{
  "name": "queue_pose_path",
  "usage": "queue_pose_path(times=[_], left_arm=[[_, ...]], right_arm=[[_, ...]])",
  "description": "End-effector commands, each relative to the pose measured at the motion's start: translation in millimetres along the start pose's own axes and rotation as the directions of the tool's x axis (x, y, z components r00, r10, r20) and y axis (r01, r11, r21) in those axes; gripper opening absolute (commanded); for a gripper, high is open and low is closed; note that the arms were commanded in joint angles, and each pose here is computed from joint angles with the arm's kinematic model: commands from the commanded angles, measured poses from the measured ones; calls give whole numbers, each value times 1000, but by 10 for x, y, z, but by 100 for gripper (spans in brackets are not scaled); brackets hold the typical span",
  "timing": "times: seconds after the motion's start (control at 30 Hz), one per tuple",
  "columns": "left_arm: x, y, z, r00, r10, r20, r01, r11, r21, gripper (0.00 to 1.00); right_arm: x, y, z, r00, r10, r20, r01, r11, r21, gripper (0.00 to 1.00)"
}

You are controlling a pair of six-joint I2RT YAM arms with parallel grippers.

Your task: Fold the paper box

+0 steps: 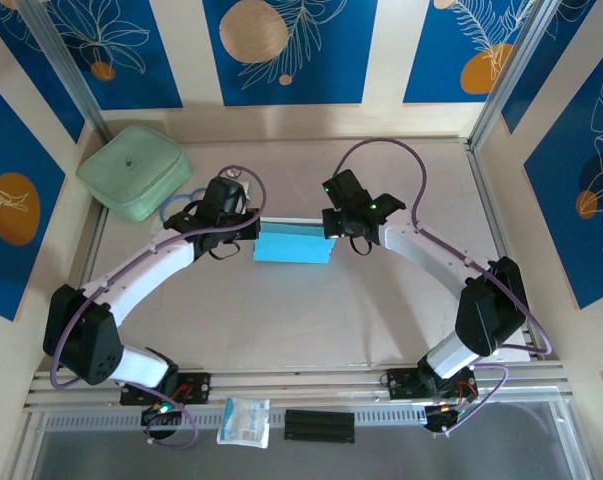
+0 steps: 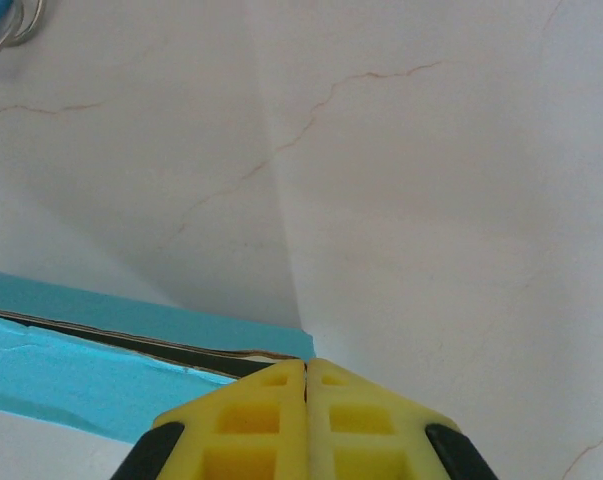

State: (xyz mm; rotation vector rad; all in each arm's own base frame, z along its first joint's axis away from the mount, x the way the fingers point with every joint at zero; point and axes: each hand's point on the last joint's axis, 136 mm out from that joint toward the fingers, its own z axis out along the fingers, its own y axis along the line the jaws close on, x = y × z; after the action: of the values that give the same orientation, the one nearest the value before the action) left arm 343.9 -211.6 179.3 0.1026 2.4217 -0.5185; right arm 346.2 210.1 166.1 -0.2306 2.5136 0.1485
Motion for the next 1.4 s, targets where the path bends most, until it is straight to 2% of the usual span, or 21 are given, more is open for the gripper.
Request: queue_pose_path(times=[0.0,0.37,0.73,0.9,1.03,1.23,1.37], left_arm=[[84,-225,27,1000,-15,3,14,996,91,2],[300,-172,100,998,-52,-43,55,996,70,2],[256,-198,101,998,-48,-28,50,997,65,2],[269,-221,115,998,-51,-33,53,996,68,2],[285,-226,117,998,-50,-33,52,997,64,2],[300,-242,110,998,-52,-32,54,997,63,2],[308,-258,101,998,-52,-32,54,996,66,2]], right_arm=[[86,246,2,1000,0,22,2,997,-78,0],[370,114,68,988,147,-38,-145,988,57,0],[271,87,-151,942,327,-70,-326,945,30,0],[407,-34,-116,895,432,-106,-431,902,38,0],[574,-52,-15,863,473,-178,-474,880,40,0],[733,-72,16,825,524,-213,-520,851,81,0],[726,-78,-35,837,508,-204,-501,861,90,0]])
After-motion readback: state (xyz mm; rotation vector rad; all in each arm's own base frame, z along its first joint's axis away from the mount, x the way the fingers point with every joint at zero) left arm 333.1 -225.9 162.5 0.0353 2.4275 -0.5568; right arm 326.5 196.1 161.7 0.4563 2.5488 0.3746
